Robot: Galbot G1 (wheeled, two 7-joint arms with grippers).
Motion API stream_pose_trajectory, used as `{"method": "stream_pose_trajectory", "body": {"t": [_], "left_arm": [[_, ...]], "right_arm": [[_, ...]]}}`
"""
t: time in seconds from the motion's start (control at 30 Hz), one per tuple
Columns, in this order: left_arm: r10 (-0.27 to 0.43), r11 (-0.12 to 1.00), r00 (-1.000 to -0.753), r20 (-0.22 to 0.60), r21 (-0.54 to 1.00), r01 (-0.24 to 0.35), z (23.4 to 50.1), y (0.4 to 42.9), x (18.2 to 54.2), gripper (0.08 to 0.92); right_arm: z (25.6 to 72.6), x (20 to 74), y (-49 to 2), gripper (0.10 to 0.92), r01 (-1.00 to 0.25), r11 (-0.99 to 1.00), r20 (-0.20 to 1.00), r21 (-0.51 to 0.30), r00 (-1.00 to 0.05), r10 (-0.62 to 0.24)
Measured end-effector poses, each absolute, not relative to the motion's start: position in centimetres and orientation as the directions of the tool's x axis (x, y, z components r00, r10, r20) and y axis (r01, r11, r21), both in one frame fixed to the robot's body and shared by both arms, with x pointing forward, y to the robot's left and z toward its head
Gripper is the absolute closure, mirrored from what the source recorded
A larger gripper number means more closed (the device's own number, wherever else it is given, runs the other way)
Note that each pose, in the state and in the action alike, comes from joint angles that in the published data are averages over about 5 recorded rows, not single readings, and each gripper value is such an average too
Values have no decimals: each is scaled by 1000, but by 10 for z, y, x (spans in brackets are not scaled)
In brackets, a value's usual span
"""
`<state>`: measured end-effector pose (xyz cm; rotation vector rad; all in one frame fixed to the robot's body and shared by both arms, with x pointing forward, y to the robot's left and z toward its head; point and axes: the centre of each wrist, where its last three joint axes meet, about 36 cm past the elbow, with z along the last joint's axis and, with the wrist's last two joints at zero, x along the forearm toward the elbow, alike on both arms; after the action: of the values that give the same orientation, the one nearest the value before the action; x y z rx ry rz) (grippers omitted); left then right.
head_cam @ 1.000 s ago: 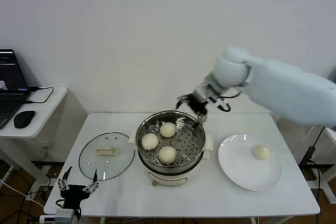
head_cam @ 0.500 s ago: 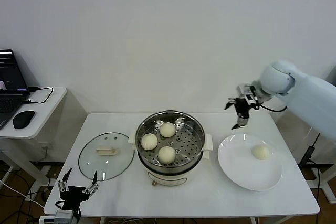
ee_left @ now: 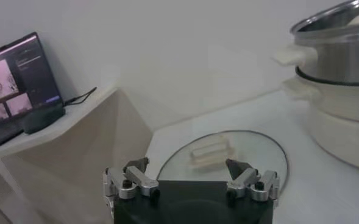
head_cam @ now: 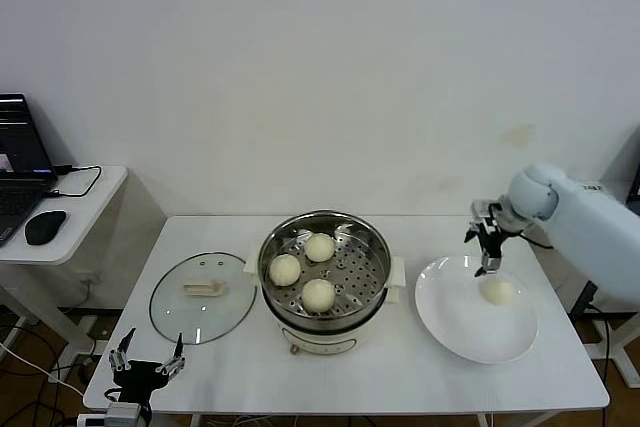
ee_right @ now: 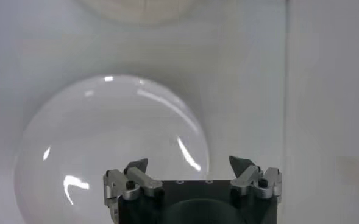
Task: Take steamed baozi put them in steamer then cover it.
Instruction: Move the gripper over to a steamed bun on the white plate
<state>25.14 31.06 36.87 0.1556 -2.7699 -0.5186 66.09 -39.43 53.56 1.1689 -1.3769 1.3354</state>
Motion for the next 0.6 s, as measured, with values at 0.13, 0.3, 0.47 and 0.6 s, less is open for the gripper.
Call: {"method": "stream_pose_trajectory", "body": {"t": [0.13,0.3,0.47,0.6], "left_arm": [[-164,928,-941,296,369,-46,366,311,251,177],[-163,928,-939,302,369,-43,363,310,251,177],[-162,928,-937,308,370,-39,360,310,252,177],[-162,928,-937,310,372,-38,359,310,252,177]], "right_arm": [[517,662,-405,200,-987,-15,986,-161,-160,-37],[499,663,-420,200,-990,-15,990,-138,-138,-21],[487,663,-433,200,-992,-16,992,-123,-123,-8],[480,663,-441,200,-993,-14,993,-120,-120,3]]}}
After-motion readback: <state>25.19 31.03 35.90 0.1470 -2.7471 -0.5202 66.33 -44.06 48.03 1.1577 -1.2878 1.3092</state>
